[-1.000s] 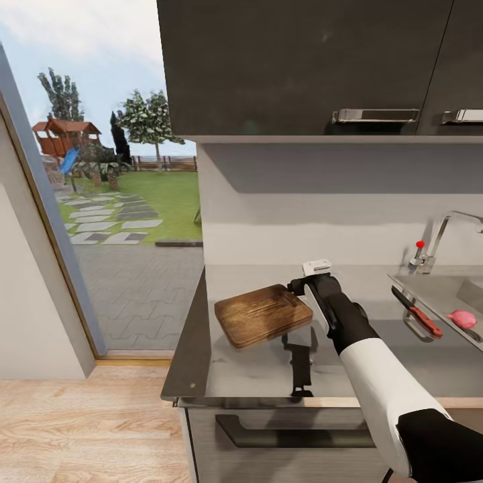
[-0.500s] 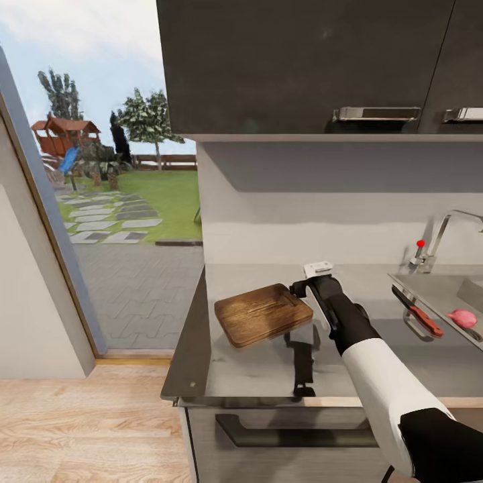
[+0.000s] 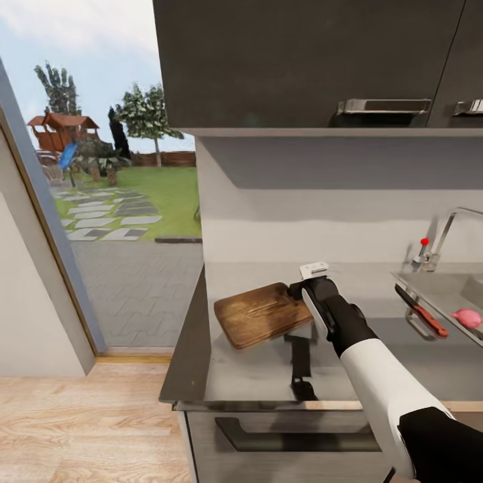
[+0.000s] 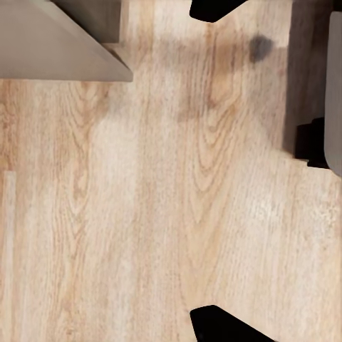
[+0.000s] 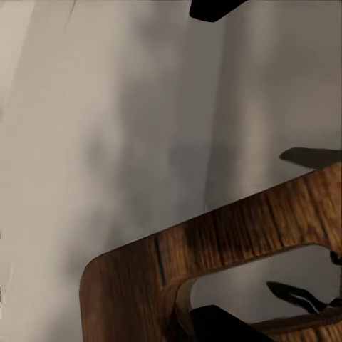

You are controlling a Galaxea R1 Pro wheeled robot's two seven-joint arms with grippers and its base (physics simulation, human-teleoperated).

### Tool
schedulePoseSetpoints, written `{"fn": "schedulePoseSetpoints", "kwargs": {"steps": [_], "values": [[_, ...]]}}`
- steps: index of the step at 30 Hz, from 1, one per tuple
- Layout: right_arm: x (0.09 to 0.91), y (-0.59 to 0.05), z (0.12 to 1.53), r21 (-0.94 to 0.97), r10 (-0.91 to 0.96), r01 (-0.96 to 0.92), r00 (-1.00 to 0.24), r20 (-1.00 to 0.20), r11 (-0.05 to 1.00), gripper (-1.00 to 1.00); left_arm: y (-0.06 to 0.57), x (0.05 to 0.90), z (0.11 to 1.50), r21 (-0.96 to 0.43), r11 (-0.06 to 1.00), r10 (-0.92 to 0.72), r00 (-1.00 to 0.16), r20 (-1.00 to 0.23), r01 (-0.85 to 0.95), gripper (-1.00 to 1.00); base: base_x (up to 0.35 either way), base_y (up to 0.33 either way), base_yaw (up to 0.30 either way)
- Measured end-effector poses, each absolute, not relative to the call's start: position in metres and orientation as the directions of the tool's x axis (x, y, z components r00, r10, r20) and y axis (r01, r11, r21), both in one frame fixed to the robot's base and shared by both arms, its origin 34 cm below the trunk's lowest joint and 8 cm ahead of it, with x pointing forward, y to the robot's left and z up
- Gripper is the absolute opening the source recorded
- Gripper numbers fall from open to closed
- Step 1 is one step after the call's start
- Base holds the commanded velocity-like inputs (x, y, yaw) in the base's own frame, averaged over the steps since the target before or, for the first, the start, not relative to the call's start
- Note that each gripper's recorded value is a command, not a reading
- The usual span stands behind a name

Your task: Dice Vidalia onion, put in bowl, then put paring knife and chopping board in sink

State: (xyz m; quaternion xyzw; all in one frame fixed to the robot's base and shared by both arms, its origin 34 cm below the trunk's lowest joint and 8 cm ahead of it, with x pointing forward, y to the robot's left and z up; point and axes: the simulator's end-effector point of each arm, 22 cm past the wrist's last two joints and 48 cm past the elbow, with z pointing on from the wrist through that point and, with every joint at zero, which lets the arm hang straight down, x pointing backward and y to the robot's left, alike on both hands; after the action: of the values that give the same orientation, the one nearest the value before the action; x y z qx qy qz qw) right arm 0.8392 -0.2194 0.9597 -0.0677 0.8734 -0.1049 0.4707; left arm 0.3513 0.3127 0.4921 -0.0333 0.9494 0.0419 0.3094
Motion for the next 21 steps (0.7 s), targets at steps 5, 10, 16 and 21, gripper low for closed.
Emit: {"fn": "schedulePoseSetpoints", "kwargs": {"steps": [5, 10, 16, 21], "values": [[0.840, -0.220, 0.955, -0.249, -0.218, -0.021, -0.555, -0.803, 0.968, 1.00, 0.313, 0.350, 0.491, 0.059, 0.994, -0.037, -0.809, -0.587, -0.089, 1.00, 0.042, 0.009, 0.000], [0.840, -0.220, 0.953, -0.249, -0.218, -0.022, -0.556, -0.802, 0.968, 1.00, 0.313, 0.350, 0.491, 0.059, 0.994, -0.037, -0.809, -0.587, -0.089, 1.00, 0.006, 0.001, 0.000], [0.839, -0.220, 0.950, -0.249, -0.218, -0.022, -0.562, -0.798, 0.968, 1.00, 0.313, 0.350, 0.491, 0.059, 0.994, -0.037, -0.809, -0.586, -0.089, 1.00, 0.001, 0.000, 0.000], [0.839, -0.221, 0.942, -0.251, -0.219, -0.024, -0.576, -0.788, 0.968, 1.00, 0.313, 0.349, 0.490, 0.060, 0.994, -0.037, -0.811, -0.583, -0.089, 1.00, 0.000, 0.000, 0.000]]}}
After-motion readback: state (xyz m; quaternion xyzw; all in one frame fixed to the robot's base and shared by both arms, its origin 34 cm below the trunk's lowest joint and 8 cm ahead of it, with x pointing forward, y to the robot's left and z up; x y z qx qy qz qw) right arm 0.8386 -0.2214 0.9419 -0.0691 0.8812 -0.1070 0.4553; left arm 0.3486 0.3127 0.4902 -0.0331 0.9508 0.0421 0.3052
